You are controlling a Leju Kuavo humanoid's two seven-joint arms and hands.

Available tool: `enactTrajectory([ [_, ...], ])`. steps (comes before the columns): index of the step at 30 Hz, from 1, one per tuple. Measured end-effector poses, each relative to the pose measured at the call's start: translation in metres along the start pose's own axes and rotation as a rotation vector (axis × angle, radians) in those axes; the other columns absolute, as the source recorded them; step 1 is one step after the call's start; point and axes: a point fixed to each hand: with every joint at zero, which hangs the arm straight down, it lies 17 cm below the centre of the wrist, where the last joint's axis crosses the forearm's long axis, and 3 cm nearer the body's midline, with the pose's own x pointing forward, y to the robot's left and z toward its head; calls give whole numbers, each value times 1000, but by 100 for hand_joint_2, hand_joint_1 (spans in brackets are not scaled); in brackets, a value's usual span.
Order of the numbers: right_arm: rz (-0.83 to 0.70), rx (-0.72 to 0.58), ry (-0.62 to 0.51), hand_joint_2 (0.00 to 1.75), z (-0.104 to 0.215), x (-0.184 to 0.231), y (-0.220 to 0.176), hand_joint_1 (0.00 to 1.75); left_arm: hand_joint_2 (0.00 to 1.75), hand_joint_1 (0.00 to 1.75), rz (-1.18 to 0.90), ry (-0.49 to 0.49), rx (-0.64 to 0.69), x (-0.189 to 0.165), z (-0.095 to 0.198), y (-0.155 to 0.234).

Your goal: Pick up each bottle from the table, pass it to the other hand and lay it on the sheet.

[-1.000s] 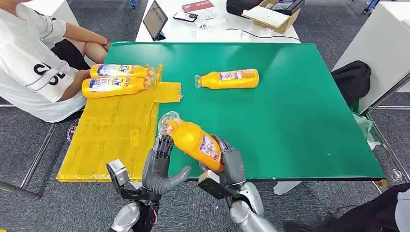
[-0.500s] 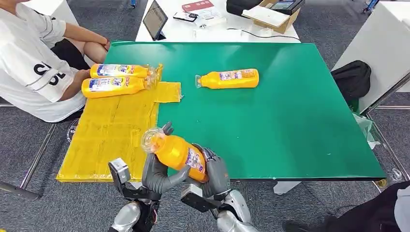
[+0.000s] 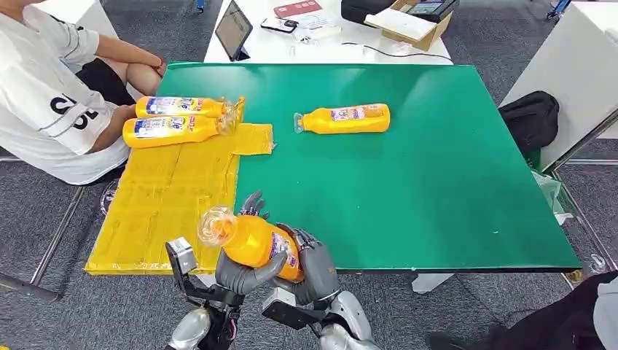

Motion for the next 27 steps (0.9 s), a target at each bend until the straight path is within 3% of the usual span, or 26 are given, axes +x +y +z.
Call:
enactTrajectory([
  [11,-16,41,7,175,2,3,14,175,175,2,110,-20,-3,10,10,2],
  [12,-16,44,7,175,2,3,15,175,175,52,111,-25,-3,11,10,2],
  [13,-18,46,9,175,3,2,16,175,175,150,106,-34,-3,13,11,2],
  [14,-19,49,10,175,3,2,17,175,175,169,84,-42,4,15,10,3],
  [19,-30,58,25,175,4,0,21,175,175,175,-97,-77,29,15,10,3],
  [27,-45,66,34,175,4,0,24,175,175,175,-187,-107,48,17,10,4],
])
